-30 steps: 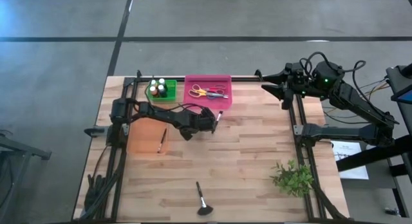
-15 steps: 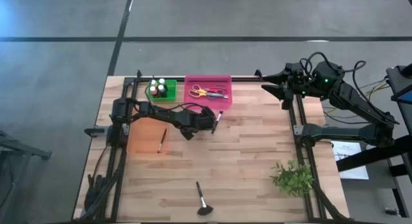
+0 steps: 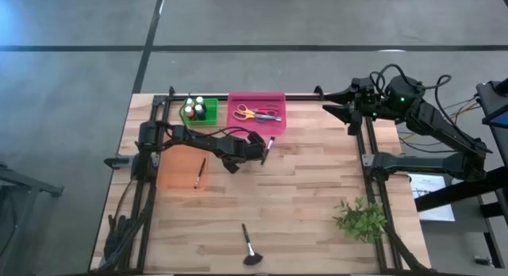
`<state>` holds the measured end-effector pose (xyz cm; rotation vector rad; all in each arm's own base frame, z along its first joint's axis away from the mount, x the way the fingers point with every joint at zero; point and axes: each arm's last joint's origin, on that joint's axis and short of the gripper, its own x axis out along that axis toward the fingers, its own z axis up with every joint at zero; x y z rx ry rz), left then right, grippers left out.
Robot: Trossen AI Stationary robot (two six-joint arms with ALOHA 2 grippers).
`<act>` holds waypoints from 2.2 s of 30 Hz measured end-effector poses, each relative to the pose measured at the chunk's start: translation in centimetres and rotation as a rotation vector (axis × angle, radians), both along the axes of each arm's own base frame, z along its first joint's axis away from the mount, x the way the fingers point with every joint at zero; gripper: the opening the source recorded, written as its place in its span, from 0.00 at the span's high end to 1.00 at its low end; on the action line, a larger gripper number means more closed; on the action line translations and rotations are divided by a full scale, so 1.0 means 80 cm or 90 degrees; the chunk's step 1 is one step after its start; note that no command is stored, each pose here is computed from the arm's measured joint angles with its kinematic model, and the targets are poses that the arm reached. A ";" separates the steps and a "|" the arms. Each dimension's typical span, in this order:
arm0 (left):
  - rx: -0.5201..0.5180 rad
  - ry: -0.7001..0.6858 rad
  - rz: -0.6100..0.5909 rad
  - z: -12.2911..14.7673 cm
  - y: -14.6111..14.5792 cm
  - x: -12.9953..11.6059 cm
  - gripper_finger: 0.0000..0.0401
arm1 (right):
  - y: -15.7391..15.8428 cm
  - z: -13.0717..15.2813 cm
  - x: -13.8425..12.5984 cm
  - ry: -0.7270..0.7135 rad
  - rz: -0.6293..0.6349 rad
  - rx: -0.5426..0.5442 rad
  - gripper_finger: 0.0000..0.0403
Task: Pick & Place Paint Supplies
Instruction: Put the black paintbrush into the orange bin
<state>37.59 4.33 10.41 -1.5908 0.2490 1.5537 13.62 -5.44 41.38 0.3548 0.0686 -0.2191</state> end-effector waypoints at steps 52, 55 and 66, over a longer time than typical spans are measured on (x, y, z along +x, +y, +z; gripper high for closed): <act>0.074 -0.070 -0.266 0.281 -0.081 -0.199 1.00 | 0.000 -0.006 -0.001 0.018 -0.003 -0.031 0.49; 0.073 -0.051 -0.264 0.286 -0.079 -0.217 1.00 | 0.000 -0.006 -0.002 0.018 -0.004 -0.031 0.49; 0.057 0.086 -0.296 0.281 -0.079 -0.256 1.00 | -0.002 -0.007 -0.001 0.022 -0.035 -0.031 0.49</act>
